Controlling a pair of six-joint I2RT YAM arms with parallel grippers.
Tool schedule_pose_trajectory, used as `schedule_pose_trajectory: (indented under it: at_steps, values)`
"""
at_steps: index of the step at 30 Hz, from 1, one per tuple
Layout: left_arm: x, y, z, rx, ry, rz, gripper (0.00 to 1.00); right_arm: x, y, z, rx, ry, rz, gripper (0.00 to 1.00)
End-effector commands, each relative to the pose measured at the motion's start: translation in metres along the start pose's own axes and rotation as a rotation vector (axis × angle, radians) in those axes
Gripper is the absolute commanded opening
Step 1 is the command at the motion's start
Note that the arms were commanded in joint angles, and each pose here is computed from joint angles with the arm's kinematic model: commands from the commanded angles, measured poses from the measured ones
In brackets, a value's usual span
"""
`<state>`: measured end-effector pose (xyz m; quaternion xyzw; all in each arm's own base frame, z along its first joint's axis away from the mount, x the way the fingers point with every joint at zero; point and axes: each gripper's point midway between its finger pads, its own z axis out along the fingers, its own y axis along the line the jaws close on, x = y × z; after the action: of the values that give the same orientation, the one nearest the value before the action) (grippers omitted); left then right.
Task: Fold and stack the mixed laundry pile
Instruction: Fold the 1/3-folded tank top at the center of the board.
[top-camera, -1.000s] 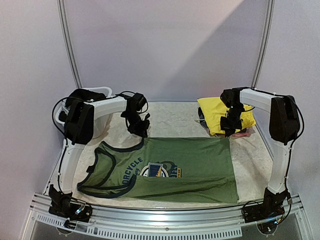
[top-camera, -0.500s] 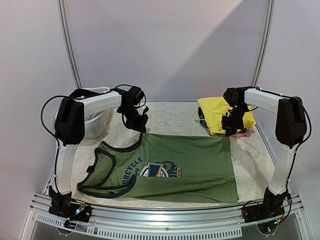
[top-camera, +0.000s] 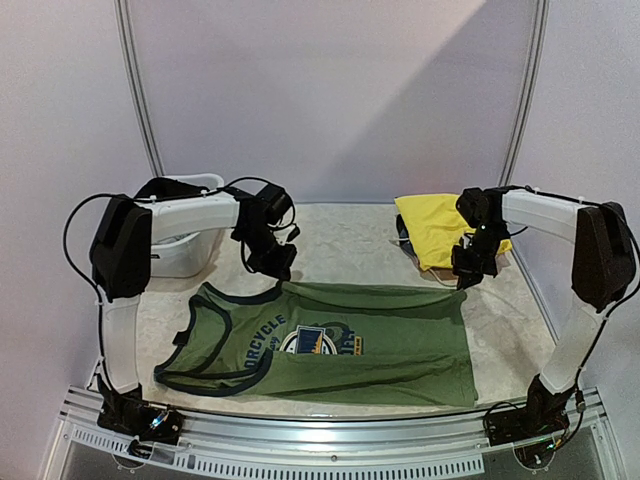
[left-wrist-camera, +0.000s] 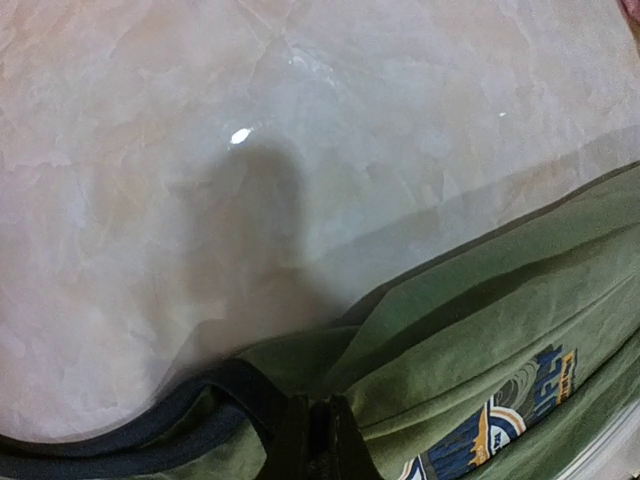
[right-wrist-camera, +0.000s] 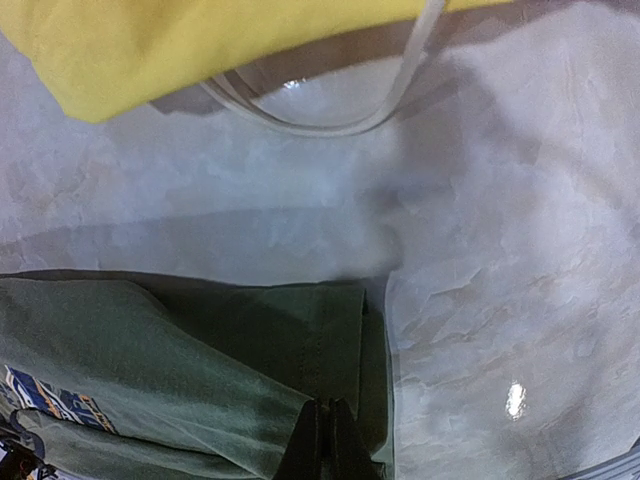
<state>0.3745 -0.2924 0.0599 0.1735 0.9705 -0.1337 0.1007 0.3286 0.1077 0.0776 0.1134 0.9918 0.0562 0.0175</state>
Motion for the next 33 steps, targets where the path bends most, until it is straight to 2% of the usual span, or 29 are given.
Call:
schedule_pose_trajectory:
  at_steps: [1,7,13,18,19,22,29,33]
  values:
    - [0.004,-0.009,-0.007,-0.021,-0.047,0.033,0.00,0.008,0.002,-0.004,-0.026,-0.024,0.005,0.00]
    - [0.022,-0.014,-0.002,-0.066,-0.045,0.060,0.00,0.023,0.003,0.009,-0.032,0.000,-0.013,0.00]
    - [0.048,-0.022,0.007,-0.075,-0.028,0.076,0.12,0.038,-0.008,0.021,-0.008,0.027,0.006,0.01]
    - [0.066,-0.032,-0.001,-0.096,-0.031,0.096,0.27,0.049,-0.013,0.022,-0.006,0.038,0.024,0.27]
    - [0.070,-0.033,-0.003,-0.095,-0.031,0.091,0.29,0.050,-0.014,0.019,-0.007,0.034,0.026,0.29]
    - [0.073,-0.023,-0.019,-0.142,-0.071,0.065,0.33,0.055,-0.016,0.008,-0.012,0.024,0.028,0.29]
    - [0.074,-0.019,-0.046,-0.160,-0.121,0.025,0.34,0.048,-0.002,-0.016,-0.092,-0.036,0.003,0.26]
    - [0.080,0.003,-0.056,-0.231,-0.113,-0.108,0.31,0.041,0.023,-0.013,-0.196,-0.031,-0.044,0.20]
